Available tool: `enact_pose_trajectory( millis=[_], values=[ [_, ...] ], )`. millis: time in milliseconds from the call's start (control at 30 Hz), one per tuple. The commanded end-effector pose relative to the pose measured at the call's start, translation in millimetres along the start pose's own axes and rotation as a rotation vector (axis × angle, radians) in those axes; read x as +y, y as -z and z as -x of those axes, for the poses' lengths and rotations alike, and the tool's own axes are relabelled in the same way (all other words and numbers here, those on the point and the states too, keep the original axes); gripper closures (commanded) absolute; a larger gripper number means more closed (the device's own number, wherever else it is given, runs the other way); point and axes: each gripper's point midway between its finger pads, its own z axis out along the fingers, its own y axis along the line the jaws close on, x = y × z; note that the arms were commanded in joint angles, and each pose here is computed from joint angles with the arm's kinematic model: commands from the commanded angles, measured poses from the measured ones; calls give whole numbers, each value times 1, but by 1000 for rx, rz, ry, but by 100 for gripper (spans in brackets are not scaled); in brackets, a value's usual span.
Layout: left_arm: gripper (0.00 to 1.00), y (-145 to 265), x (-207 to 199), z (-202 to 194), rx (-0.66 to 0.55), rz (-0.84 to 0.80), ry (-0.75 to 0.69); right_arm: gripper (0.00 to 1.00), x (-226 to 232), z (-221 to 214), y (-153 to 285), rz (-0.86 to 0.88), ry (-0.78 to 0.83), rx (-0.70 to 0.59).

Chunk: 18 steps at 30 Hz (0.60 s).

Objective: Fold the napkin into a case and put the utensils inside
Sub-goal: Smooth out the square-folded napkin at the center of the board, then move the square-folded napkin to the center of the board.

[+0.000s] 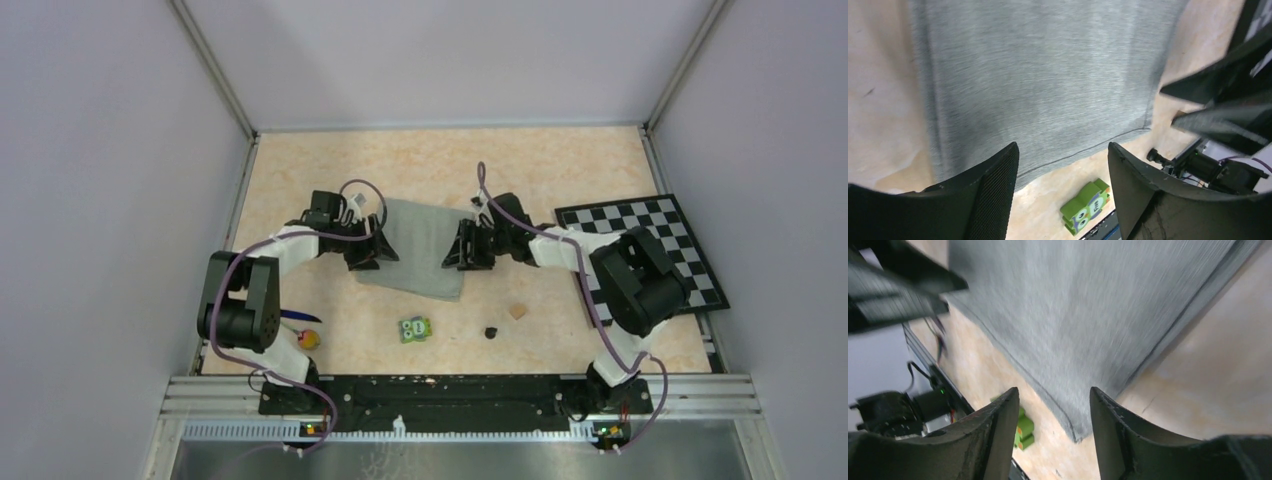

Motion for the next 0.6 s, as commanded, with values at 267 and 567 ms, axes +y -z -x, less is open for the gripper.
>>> enact_pose_trajectory(
  millis=[267,567],
  values=[
    [29,-21,27,19,-6,78,24,41,3,146,-33,124,35,-168],
    [28,-23,46,-11,-1,101,95,42,-98,161,-28,-47,40,-182]
  ],
)
